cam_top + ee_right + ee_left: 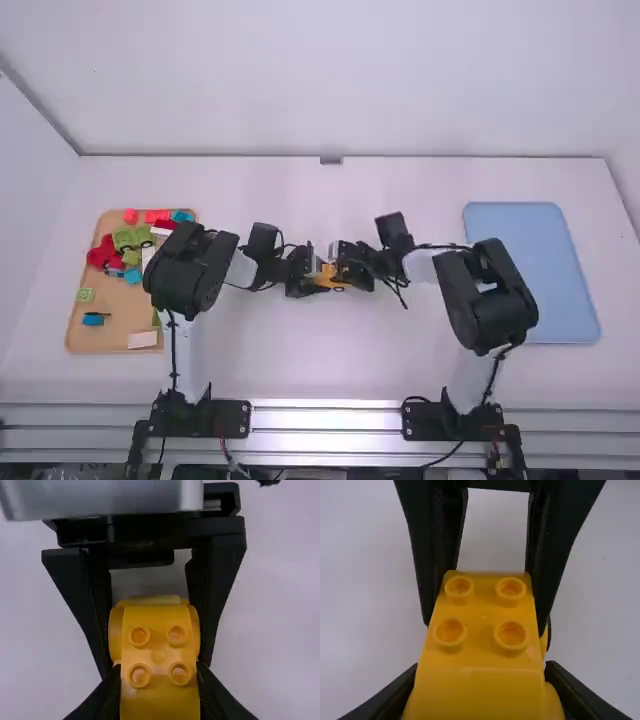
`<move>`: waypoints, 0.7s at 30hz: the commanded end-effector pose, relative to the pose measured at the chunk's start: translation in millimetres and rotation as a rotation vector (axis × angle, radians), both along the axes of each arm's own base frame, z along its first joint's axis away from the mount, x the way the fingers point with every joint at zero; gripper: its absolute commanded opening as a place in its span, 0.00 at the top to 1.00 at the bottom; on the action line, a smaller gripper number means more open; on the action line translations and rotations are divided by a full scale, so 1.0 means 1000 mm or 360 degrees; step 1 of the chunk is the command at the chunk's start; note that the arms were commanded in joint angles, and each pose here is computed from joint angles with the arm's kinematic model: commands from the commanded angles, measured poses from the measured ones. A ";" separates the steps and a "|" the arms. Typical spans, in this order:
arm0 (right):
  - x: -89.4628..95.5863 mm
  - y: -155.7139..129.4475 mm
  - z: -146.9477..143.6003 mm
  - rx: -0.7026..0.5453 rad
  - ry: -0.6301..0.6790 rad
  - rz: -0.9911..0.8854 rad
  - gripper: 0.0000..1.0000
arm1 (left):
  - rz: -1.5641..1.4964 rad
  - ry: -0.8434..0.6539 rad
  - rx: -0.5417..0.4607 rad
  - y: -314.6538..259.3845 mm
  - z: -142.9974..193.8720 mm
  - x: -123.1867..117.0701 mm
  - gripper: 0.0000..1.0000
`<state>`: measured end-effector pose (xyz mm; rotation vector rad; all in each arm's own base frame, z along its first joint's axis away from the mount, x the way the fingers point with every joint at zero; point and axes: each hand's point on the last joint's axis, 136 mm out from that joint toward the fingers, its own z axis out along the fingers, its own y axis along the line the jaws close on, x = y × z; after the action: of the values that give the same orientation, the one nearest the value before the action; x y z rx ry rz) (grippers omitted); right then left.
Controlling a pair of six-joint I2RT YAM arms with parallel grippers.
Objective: Assemble lego blocks to make yellow taxi
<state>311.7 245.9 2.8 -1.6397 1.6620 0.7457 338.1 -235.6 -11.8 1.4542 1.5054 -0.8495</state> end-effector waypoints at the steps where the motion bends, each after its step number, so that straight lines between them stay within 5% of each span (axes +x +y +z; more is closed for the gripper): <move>1: -0.026 -0.030 -0.060 -0.0287 0.0310 -0.0212 1.00 | -0.0007 0.0029 -0.0028 -0.007 0.005 0.004 0.78; 21: -0.023 -0.031 -0.058 -0.0434 0.0332 -0.0175 1.00 | -0.0009 0.0057 -0.0014 -0.006 0.003 0.003 0.86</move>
<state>310.2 242.6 2.2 -1.6688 1.7465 0.7653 336.5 -238.6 -11.8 1.4684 1.5080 -0.8677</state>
